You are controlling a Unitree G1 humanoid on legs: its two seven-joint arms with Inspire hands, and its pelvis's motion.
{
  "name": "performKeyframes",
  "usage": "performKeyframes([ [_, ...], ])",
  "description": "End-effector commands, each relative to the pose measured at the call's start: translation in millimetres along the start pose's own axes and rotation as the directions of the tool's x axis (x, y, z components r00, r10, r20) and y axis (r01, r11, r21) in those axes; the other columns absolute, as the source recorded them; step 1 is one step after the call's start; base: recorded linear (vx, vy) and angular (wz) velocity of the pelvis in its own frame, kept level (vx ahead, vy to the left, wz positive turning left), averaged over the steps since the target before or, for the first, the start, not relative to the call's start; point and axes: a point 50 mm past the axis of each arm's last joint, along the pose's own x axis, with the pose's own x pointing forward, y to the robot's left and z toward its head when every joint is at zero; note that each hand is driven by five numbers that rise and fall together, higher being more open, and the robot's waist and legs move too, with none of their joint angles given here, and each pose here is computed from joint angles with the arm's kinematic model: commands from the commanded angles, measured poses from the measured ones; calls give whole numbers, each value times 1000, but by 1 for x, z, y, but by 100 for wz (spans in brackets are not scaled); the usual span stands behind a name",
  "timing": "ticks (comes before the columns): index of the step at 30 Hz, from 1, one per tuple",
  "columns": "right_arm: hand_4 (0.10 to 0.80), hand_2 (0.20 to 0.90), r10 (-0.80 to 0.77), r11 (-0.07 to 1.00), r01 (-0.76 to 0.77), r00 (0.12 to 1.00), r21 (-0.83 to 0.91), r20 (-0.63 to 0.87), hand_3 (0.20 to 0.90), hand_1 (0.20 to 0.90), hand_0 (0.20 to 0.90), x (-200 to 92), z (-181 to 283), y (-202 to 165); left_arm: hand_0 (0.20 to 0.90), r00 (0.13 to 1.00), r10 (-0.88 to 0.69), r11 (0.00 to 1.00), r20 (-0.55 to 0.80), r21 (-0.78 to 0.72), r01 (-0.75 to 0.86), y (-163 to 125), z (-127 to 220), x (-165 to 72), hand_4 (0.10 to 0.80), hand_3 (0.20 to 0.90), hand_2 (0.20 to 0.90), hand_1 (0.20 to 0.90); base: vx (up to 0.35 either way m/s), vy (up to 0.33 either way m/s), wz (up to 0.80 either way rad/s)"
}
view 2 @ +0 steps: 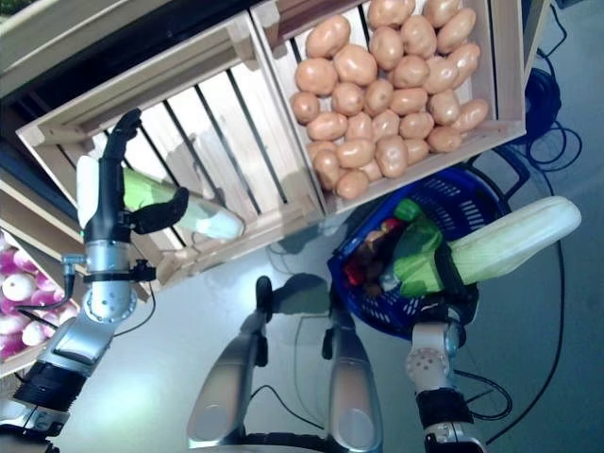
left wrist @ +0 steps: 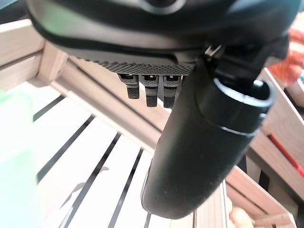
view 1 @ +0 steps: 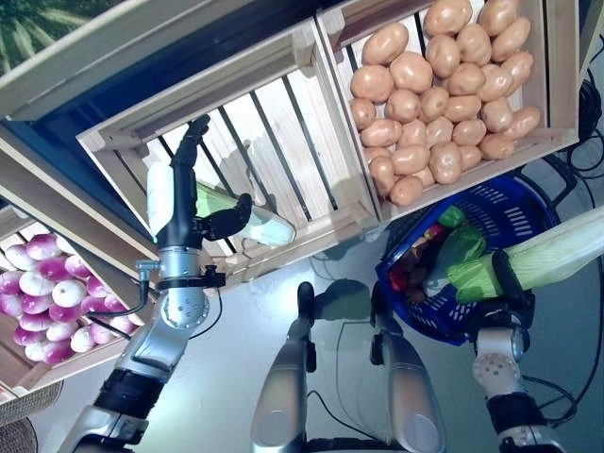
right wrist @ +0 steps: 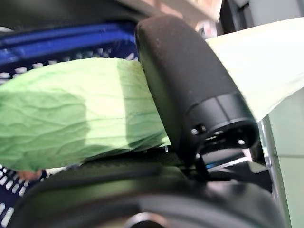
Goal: Put vegetables into the basket
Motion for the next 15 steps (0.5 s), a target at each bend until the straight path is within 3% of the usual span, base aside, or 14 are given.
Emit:
performKeyframes([
  [1,400,300,20,990,-36,992,133,123,300,300,300,9,37,16,900,955,209,978,212,-65,-200,20,34,25,800,900,900,900,-55,-30,6],
  [10,400,300,82,995,-78,996,66,-48,300,300,300,32,16,66,900,911,285,957,297,-136,-254,11,59,47,800,900,900,900,-70,-37,11],
  [15,400,300,70,997,-73,985,-11,-158,300,300,300,44,13,68,900,901,306,950,309,-155,-270,8,64,54,800,900,900,900,-45,-15,11],
])
